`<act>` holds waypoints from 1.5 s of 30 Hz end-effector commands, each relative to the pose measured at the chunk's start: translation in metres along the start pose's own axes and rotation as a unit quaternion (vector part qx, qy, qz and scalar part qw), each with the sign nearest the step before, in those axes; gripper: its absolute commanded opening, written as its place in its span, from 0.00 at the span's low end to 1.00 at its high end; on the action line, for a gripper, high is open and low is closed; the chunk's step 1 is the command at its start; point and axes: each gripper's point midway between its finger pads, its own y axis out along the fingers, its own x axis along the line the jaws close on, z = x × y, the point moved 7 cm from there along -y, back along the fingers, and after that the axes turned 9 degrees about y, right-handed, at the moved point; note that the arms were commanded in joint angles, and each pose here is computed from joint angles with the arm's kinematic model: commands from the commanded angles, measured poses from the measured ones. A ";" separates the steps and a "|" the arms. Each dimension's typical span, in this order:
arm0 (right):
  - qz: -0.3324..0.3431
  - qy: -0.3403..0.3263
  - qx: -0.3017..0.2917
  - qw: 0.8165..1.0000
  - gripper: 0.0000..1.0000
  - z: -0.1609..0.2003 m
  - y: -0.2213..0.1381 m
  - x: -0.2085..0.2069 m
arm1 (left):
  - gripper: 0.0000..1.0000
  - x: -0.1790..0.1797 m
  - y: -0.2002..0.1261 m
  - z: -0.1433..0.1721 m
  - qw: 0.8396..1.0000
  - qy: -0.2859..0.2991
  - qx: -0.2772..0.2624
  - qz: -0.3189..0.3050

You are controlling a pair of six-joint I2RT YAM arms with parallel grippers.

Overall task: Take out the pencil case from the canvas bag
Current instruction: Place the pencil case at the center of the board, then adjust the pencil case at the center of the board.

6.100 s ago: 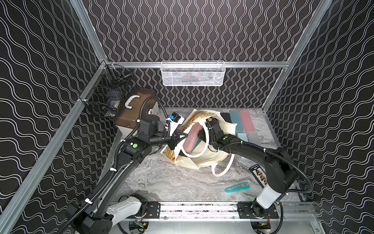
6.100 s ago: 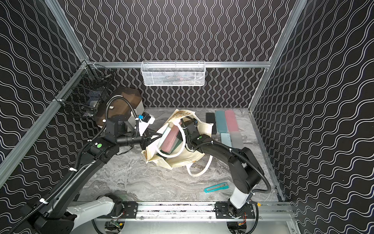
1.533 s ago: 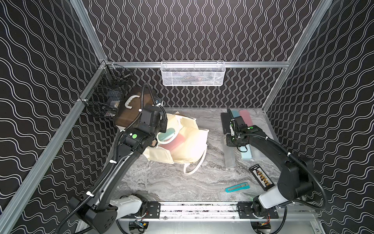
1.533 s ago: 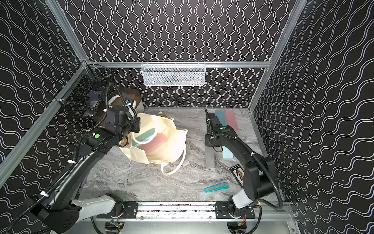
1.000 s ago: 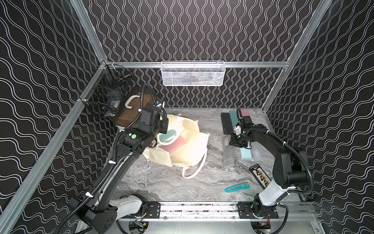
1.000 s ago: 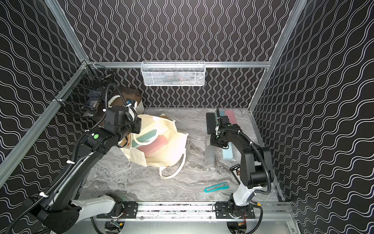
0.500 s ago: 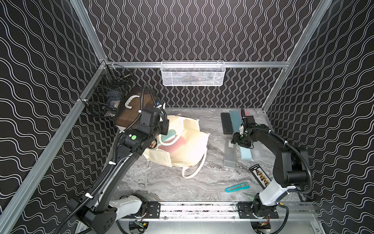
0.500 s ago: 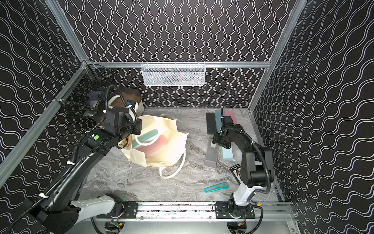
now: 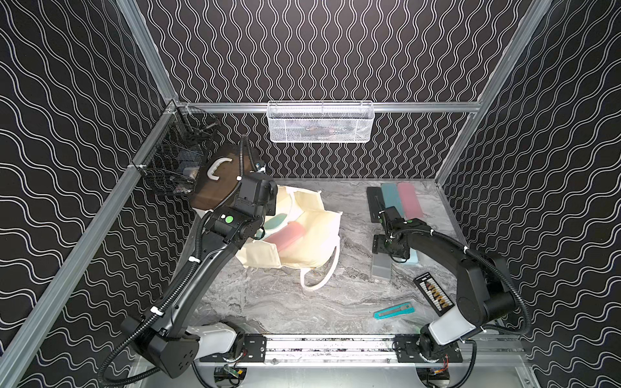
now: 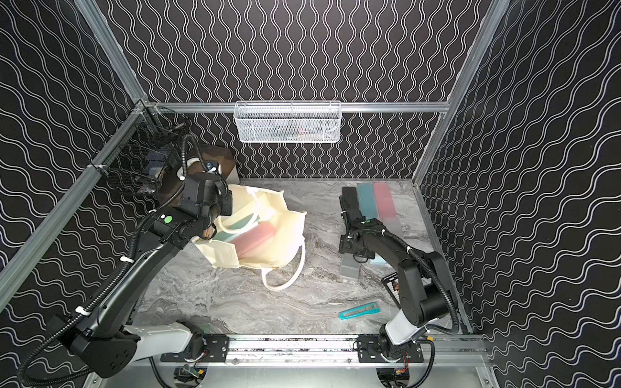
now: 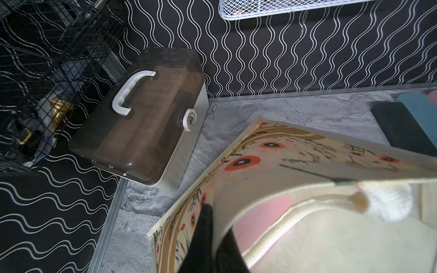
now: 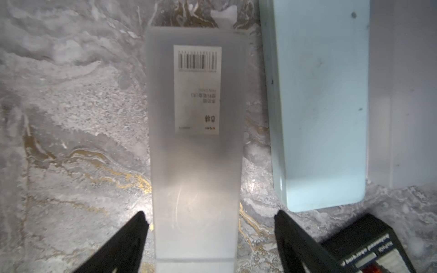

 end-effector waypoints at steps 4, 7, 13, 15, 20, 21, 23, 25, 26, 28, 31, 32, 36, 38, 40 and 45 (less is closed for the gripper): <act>0.001 0.017 0.007 1.000 0.97 0.004 0.014 0.009 | 0.00 0.006 -0.001 0.001 1.000 -0.016 -0.002 -0.027; 0.002 0.015 0.012 1.000 0.95 0.003 0.020 0.012 | 0.00 0.007 -0.002 0.002 1.000 -0.015 -0.004 -0.025; 0.015 0.002 0.017 1.000 0.81 0.004 0.028 0.012 | 0.00 0.007 -0.002 0.001 1.000 -0.010 -0.005 -0.025; 0.013 -0.006 0.016 1.000 0.76 0.003 0.029 0.013 | 0.00 0.007 -0.002 0.002 1.000 -0.009 -0.003 -0.025; 0.015 -0.042 0.002 0.999 0.68 -0.002 0.028 0.012 | 0.00 0.007 -0.003 0.002 1.000 -0.007 -0.004 -0.021; 0.016 -0.048 0.000 0.999 0.66 -0.004 0.028 0.010 | 0.00 0.008 -0.004 0.001 1.000 -0.006 -0.005 -0.021; 0.016 -0.061 -0.002 0.998 0.65 -0.007 0.030 0.007 | 0.00 0.007 -0.003 0.001 1.000 -0.004 -0.004 -0.020; 0.010 -0.072 -0.002 0.997 0.65 -0.011 0.030 0.005 | 0.00 0.006 -0.003 0.000 1.000 -0.003 -0.004 -0.015; 0.009 -0.076 -0.002 0.997 0.65 -0.013 0.031 0.004 | 0.00 0.004 -0.002 -0.001 1.000 -0.002 -0.003 -0.011; 0.006 -0.076 -0.005 0.997 0.65 -0.019 0.030 0.003 | 0.00 0.002 -0.001 -0.002 1.000 0.000 -0.005 0.000; -0.006 -0.070 -0.003 0.998 0.66 -0.024 0.033 0.002 | 0.00 -0.002 -0.001 -0.004 1.000 0.000 -0.008 0.018; -0.005 -0.071 -0.004 0.997 0.66 -0.026 0.034 0.002 | 0.00 -0.003 -0.002 -0.005 1.000 0.001 -0.011 0.027; 0.002 -0.076 -0.007 0.997 0.66 -0.033 0.037 0.003 | 0.00 -0.008 -0.004 -0.009 0.998 0.005 -0.020 0.055; -0.001 -0.078 -0.008 0.997 0.66 -0.035 0.038 0.004 | 0.00 -0.009 -0.005 -0.009 0.998 0.007 -0.022 0.061; 0.001 -0.081 -0.007 0.997 0.66 -0.036 0.040 0.004 | 0.00 -0.010 -0.006 -0.009 0.998 0.008 -0.022 0.065; 0.014 -0.084 -0.015 0.996 0.67 -0.045 0.039 0.006 | 0.00 -0.010 -0.008 -0.009 0.997 0.008 -0.023 0.072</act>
